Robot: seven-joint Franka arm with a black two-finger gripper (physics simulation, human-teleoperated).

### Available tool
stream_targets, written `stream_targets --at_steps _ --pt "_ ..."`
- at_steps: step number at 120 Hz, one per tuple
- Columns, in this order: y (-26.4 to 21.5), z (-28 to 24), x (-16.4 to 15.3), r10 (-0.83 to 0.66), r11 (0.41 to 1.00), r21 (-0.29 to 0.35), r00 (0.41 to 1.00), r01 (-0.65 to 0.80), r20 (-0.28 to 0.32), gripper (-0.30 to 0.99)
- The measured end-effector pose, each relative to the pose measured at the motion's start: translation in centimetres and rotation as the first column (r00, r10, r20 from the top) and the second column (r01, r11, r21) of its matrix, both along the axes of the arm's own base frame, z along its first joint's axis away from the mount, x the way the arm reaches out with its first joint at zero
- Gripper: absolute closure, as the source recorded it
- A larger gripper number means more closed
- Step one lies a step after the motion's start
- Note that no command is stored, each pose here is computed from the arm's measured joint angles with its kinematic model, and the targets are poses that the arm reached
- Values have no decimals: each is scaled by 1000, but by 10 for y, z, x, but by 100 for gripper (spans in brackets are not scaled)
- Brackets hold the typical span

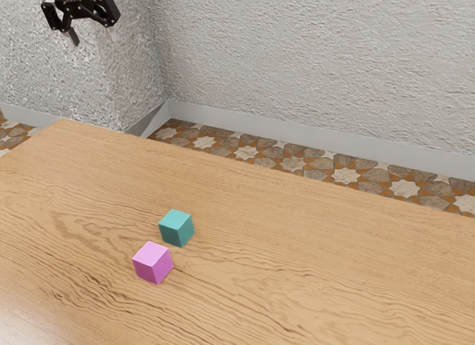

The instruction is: Pick up the blue block with one arm, and put the blue block on the pink block with one arm

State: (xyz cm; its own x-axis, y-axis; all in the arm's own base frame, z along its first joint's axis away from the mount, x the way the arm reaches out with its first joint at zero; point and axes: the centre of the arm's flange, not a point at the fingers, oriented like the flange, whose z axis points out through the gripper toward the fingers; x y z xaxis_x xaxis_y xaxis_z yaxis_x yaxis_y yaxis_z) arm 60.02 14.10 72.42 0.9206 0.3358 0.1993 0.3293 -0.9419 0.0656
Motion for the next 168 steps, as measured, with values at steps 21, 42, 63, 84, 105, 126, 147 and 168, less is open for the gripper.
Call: stream_targets --at_steps 21,42,63,84,105,126,147,168 --pt "-3 7 -4 6 1000 6 1000 -6 4 2" --pt "-89 106 -57 -100 990 112 983 83 153 2" --pt "-122 59 -35 -128 984 130 991 123 29 2" --pt "-112 34 -24 -95 987 130 995 97 -26 2" --pt "-113 13 -9 -82 987 131 995 89 -55 2" --pt "-74 -76 -46 -54 998 16 980 58 -193 2" --pt "-84 -165 -96 -92 995 -59 960 79 -263 2" --pt "-83 -309 -54 -69 997 15 949 77 -307 2"
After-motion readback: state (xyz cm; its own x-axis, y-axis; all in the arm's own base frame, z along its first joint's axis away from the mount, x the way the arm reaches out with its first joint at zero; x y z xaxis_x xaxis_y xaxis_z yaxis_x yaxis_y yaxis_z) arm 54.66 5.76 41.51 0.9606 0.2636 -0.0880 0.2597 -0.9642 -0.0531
